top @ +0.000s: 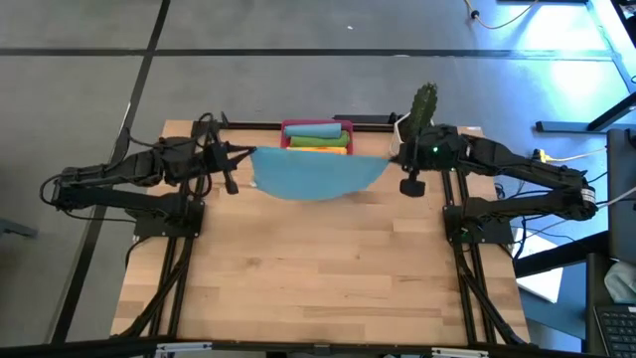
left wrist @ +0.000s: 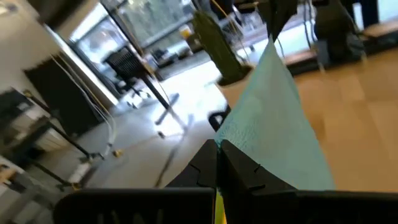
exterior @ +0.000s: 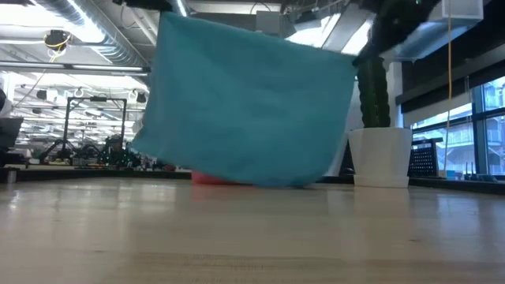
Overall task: Roll microfiber towels into tight, uniform cylinder then place into a basket
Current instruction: Roll the blue towel
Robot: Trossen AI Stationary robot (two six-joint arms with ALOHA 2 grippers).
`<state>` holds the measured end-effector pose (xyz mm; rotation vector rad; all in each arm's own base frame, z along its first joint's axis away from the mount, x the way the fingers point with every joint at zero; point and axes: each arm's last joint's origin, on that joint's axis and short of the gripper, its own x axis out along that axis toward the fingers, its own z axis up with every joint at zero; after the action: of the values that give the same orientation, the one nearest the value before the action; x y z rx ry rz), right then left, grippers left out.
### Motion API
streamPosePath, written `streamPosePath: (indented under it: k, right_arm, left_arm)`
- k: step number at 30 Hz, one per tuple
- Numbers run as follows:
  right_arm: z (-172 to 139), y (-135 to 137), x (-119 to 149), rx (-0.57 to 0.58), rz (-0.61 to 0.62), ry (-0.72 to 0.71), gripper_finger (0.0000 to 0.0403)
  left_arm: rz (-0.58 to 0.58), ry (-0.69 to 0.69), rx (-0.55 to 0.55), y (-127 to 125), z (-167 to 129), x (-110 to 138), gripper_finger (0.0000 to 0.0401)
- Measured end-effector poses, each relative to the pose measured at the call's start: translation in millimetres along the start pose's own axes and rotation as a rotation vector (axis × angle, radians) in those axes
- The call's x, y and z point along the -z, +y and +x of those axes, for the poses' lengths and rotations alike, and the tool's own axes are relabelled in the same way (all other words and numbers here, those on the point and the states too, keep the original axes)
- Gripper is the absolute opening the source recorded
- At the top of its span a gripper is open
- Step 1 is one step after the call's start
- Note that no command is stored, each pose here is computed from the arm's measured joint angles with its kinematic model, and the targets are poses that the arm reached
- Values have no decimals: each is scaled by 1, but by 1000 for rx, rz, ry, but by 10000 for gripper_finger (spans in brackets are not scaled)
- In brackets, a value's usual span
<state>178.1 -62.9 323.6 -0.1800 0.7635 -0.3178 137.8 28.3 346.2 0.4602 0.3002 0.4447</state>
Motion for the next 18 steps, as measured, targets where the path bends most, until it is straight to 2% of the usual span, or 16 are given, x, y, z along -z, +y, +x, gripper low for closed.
streamPosePath:
  k: [3, 7, 12, 18]
  right_arm:
    - [-16, -8, -16, 67, 7, -59, 4]
    - [-30, -10, -28, 75, 8, -124, 3]
    - [-21, 8, -23, -43, -41, -111, 2]
    - [1, 46, 1, -181, -67, -20, 2]
  left_arm:
    - [8, -45, -30, 3, -1, -5, 0]
    - [-16, -16, -12, 1, -1, -2, 0]
    - [-75, 93, 71, -10, 1, 8, 0]
    - [-121, 96, 207, -40, 3, 17, 0]
